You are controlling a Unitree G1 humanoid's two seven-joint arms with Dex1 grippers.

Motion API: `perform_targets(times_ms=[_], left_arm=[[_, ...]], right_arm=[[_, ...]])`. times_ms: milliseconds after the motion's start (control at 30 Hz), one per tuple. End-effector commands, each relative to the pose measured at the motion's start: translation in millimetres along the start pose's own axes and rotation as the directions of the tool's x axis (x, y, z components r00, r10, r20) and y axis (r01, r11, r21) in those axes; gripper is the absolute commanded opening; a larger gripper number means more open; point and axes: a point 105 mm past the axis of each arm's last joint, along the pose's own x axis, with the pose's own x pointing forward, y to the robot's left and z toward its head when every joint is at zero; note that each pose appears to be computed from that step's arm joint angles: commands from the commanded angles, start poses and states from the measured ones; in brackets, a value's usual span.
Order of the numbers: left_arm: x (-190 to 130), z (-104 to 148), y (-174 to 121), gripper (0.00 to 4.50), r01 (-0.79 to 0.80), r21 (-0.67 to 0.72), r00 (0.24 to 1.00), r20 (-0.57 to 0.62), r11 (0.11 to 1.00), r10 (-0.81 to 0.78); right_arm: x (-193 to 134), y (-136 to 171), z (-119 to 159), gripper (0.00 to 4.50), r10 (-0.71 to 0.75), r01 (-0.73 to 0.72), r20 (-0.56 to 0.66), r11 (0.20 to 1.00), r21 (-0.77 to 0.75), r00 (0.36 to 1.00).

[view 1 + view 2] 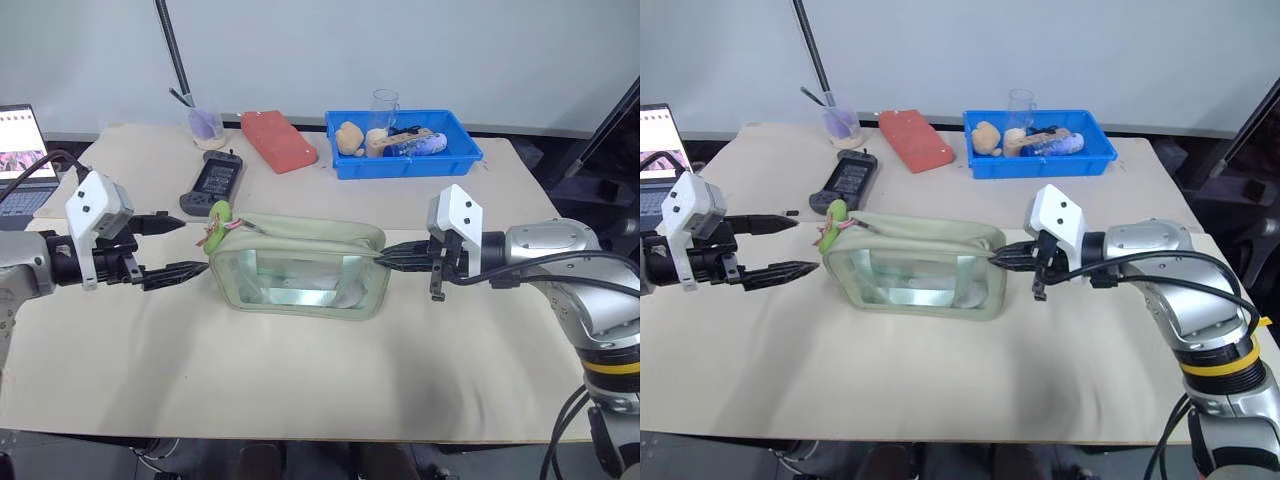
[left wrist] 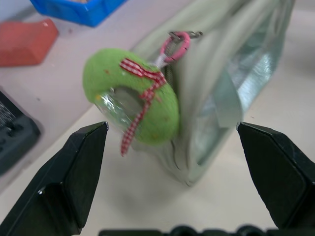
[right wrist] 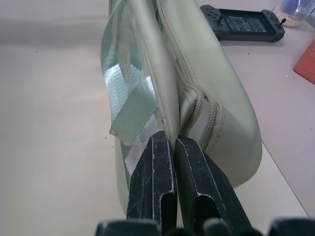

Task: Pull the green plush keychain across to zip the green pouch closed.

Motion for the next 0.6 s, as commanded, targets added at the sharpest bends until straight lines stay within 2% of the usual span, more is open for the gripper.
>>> perform_targets(times_ms=[33, 267, 600], left_arm=[[-2.9, 16.5, 11.3, 4.50, -0.041, 0.012, 0.997, 0.061, 0.999, 0.040], [-9.2, 14.0, 34.3, 4.50, -0.087, -0.038, 0.993, 0.077, 0.996, 0.089], [16.5, 8.4, 29.7, 4.50, -0.025, -0.045, 0.994, 0.103, 0.999, 0.029]], right_arm=[[-2.8, -2.2, 10.6, 0.07, -0.007, 0.008, 0.022, 0.999, -0.052, 1.000], [-5.5, -0.9, 8.7, 0.07, -0.013, 0.014, 0.014, 0.999, -0.047, 1.000], [-7.8, 0.7, 9.0, 0.07, -0.017, 0.017, 0.008, 0.999, -0.049, 1.000]])
